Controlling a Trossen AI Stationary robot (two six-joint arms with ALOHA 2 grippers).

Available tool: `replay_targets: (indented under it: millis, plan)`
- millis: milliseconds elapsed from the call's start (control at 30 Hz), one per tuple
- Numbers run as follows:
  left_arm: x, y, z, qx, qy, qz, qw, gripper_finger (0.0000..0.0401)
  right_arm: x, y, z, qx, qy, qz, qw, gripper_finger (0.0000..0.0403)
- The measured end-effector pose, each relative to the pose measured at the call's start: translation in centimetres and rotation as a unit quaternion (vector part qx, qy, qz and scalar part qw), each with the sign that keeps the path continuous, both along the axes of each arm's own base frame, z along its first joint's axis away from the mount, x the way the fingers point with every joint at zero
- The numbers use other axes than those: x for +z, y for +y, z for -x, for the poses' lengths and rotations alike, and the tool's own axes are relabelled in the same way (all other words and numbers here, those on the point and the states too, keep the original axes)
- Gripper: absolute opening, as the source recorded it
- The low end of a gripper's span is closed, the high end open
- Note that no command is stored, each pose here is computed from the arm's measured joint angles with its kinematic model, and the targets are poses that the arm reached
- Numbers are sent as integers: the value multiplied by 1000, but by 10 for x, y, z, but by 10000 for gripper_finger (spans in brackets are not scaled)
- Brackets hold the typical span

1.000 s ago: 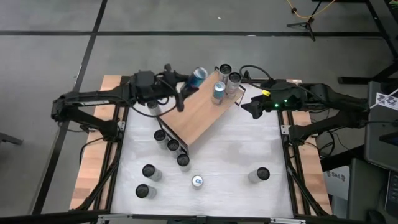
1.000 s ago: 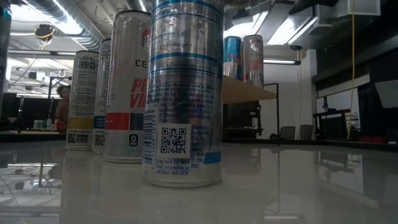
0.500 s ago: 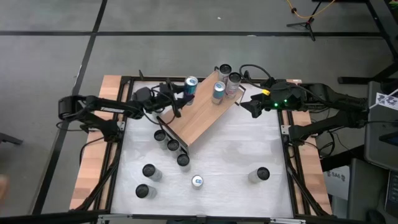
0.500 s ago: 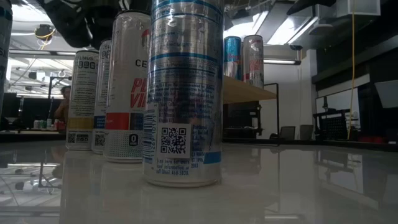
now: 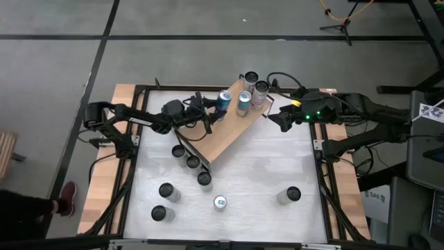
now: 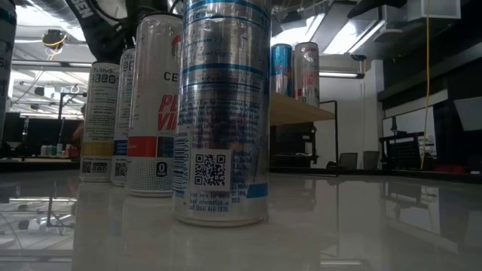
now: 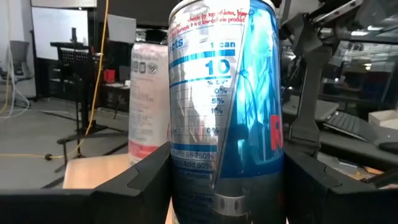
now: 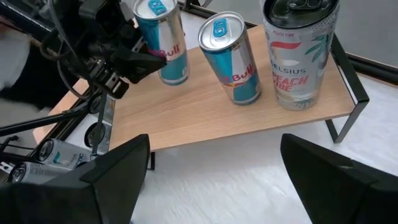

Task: Place canned beverage on shelf
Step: Put the blue soda can on the shelf aligned with the other blue soda can

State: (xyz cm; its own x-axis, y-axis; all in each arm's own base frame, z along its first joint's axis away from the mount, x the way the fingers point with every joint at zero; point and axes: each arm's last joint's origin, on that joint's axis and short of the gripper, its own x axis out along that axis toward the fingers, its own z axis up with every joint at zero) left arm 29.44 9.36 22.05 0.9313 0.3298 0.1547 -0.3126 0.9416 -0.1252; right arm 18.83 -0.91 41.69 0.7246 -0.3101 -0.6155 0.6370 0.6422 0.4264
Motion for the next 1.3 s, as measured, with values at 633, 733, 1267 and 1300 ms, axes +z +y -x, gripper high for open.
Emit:
replay_targets:
  millis: [633, 733, 1267, 1300]
  plan:
    - [-14, 1, -2, 5, 60, 19, 998, 242, 0, 0, 0, 0, 1, 0, 1000, 356]
    - [-14, 1, -2, 4, 60, 19, 998, 242, 0, 0, 0, 0, 1, 0, 1000, 356]
    - [-14, 3, -2, 8, 61, 19, 998, 243, 0, 0, 0, 0, 1, 0, 1000, 356]
    - [-14, 4, -1, 9, 60, 19, 998, 243, 0, 0, 0, 0, 1, 0, 1000, 356]
